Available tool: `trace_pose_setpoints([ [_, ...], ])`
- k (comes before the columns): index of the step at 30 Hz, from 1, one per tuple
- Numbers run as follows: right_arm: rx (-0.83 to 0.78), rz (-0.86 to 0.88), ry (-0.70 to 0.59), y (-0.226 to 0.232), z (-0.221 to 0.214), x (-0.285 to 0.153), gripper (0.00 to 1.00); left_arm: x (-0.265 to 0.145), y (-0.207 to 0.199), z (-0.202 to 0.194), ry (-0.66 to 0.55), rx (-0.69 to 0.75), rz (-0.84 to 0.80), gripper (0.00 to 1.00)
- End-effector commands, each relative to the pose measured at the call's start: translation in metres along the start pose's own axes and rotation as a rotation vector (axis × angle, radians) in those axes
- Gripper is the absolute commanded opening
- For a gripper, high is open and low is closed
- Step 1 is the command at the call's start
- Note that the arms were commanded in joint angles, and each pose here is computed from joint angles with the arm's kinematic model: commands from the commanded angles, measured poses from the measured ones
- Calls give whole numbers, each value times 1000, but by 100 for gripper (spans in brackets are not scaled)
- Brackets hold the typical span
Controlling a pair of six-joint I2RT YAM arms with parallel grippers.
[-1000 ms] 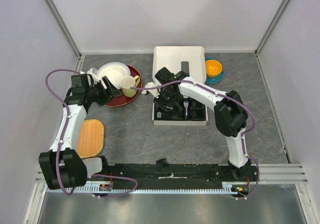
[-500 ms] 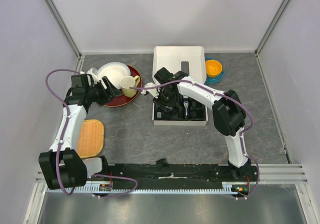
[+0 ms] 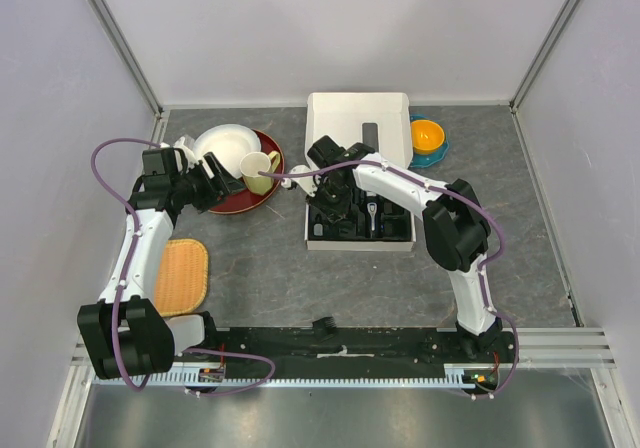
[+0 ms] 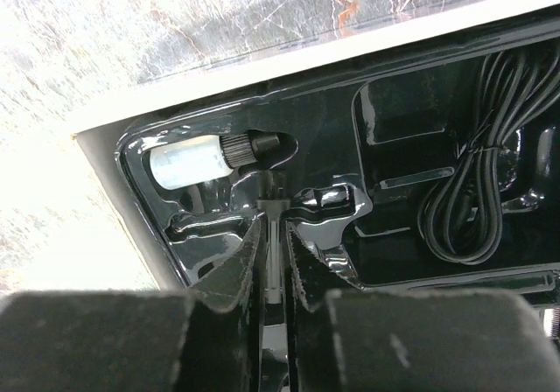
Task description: Sort the hair-cutting tools
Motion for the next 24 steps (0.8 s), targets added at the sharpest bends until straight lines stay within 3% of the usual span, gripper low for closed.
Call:
trace_pose_setpoints([
  [1,25,-38,-35,-6,10,3,14,-2,-3,8,-37,44,-27,76],
  [8,48,-44,-49,-5,9,2,0,-3,-3,9,-39,44,-26,76],
  [15,146,-68,-82,-2,11,0,0,-3,-3,9,-40,46,-22,76],
  [24,388,-85,-141,3,12,-2,0,-4,-3,9,-44,47,-16,75],
])
Point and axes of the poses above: each gripper's point midway between its finger pads, its own x axis out along the fingers, its own y axis along the line the jaws close on, z = x × y, the point moved 9 cm from there along -x, back along the fingers, and after that the axes turned 10 degrees about x, right-handed, at the moved point
